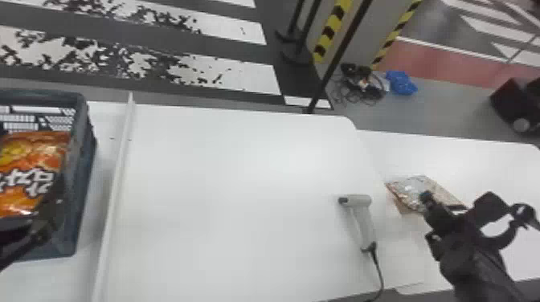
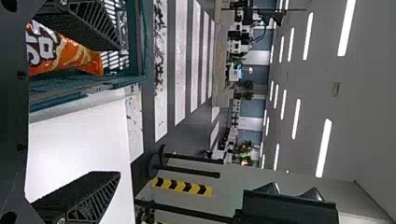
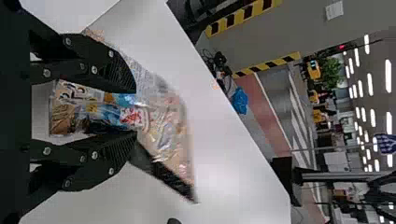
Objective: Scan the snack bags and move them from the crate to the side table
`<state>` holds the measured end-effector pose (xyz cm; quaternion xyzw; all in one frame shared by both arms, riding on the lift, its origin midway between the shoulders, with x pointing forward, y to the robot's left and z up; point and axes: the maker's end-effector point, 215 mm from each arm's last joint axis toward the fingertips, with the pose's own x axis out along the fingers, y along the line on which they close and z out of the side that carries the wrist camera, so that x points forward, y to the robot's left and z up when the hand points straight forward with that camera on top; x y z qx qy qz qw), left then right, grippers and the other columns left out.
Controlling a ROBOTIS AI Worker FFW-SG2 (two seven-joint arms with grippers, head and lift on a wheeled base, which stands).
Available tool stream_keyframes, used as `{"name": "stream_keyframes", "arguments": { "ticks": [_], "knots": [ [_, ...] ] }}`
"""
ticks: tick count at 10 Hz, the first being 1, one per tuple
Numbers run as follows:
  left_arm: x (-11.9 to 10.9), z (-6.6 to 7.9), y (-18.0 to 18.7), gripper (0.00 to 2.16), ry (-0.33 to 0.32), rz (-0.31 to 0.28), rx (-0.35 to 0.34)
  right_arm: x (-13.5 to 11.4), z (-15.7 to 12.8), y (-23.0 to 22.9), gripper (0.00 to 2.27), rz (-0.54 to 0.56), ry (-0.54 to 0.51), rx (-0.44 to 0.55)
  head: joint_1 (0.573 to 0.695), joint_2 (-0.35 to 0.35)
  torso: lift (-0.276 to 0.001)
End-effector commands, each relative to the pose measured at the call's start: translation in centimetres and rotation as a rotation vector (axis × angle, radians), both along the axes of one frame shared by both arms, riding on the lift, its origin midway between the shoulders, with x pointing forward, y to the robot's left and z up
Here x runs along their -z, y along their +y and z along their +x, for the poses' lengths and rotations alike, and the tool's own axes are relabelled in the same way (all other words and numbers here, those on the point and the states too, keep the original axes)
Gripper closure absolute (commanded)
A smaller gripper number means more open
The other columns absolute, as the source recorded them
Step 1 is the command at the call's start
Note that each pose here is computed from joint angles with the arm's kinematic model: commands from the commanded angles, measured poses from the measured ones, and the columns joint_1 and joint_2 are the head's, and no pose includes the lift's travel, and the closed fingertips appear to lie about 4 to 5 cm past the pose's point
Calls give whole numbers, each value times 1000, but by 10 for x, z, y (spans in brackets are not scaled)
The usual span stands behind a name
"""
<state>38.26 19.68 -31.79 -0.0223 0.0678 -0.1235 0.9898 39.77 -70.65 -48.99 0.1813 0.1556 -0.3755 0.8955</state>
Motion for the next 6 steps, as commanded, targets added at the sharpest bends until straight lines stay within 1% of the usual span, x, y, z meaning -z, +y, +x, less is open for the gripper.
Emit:
{"name": "stream_keyframes", "arguments": {
  "ticks": [1,2,3,4,5,6],
  "knots": [
    [0,2,-8,36,0,-6,8,-35,7,8,56,-90,-48,-24,695,-350,-87],
    [1,1,-11,36,2,-9,6,-56,12,11,56,-133,-80,-30,695,-350,-87],
    [1,1,-11,36,1,-7,-1,-76,11,23,56,-148,-112,-58,695,-350,-87],
    [0,2,-11,36,-1,-4,-3,-102,11,60,56,-159,-165,-129,695,-350,-87],
    [-1,2,-11,36,-5,-5,-6,-123,11,111,56,-169,-205,-224,695,-350,-87],
    [-2,3,-11,36,-8,-7,-8,-133,16,164,53,-178,-221,-329,695,-350,-87]
  ]
}}
